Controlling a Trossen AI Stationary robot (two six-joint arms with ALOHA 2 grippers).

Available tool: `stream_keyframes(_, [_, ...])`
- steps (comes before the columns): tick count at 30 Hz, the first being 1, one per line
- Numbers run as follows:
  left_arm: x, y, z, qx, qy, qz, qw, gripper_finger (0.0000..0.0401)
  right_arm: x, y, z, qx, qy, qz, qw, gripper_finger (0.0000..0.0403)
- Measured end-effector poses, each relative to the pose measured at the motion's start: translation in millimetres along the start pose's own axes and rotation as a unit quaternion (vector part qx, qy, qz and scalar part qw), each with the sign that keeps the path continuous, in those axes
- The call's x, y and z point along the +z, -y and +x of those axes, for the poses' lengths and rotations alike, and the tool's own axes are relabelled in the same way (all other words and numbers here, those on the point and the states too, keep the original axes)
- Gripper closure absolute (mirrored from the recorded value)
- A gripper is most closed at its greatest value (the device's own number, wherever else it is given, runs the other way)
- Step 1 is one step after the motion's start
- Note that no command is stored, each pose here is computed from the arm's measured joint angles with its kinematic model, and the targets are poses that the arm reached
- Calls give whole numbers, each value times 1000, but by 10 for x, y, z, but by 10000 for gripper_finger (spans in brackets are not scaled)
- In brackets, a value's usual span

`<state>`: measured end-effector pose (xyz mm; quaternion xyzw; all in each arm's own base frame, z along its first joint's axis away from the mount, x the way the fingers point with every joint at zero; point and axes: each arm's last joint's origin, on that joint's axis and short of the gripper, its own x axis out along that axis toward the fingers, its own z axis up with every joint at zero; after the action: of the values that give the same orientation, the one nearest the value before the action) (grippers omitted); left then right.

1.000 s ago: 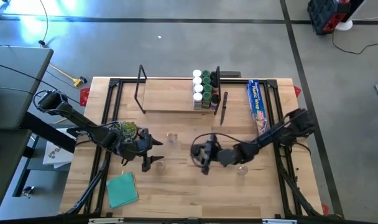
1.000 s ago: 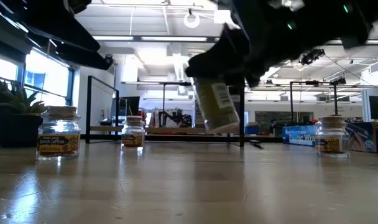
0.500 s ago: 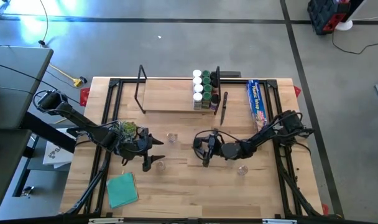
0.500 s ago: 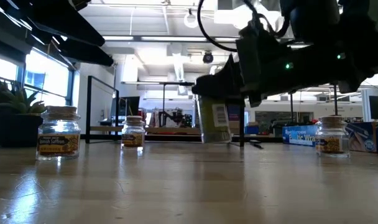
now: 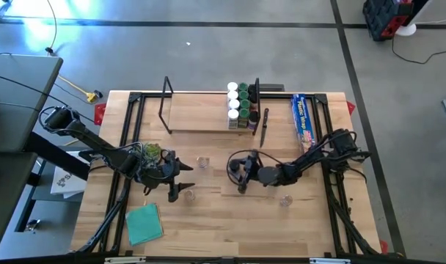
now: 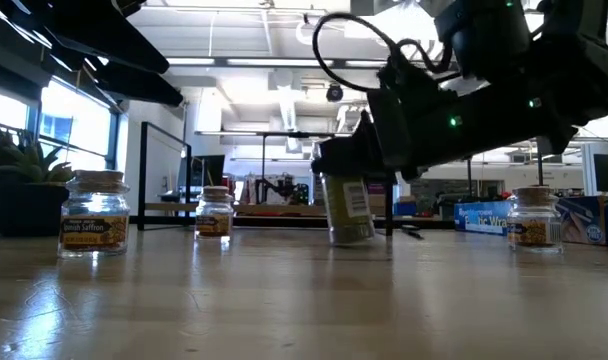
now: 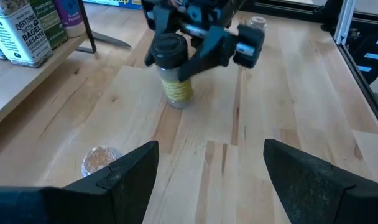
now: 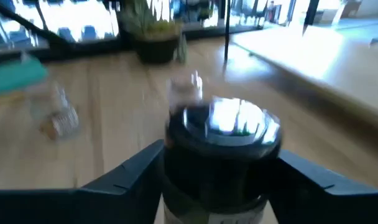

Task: Shelf spices
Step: Adjust the black seasoning bottles on the shelf

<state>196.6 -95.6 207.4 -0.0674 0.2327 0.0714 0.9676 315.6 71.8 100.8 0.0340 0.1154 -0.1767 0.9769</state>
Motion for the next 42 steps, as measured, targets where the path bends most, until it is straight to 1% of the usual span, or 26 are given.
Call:
stream_keyframes(2, [0,0,0,0,0,0,1000,117,-43,7,-1,0,-15,-5,1000,152])
stream_keyframes(4, [0,0,0,0,0,0,1000,117,-45,4,-2,5,-17,-7,1000,143])
stream_keyframes(10, [-1,0,0,-1,-1,0,1000,117,-32,-16,-23,11,-22,-13,1000,137])
stream_keyframes(14, [0,0,0,-1,0,0,1000,117,86,-13,-66,13,-19,-11,1000,137])
stream_keyframes(19, [-1,1,0,-1,-1,0,1000,117,318,11,-164,15,-13,-7,1000,136])
stream_keyframes(24, [-4,3,0,-5,-3,0,1000,117,530,50,-303,39,-48,-19,998,135])
stream_keyframes(27, [-4,3,0,-6,-3,1,1000,117,630,64,-355,36,-86,-25,995,135])
stream_keyframes(31, [-3,3,0,-6,-3,0,1000,117,634,64,-339,31,-131,-31,990,135])
stream_keyframes(34, [-4,3,0,-6,-3,1,1000,117,609,43,-300,46,-143,-30,988,135])
stream_keyframes(42, [-3,4,0,-6,-3,0,1000,117,525,25,-254,46,-157,-38,986,137])
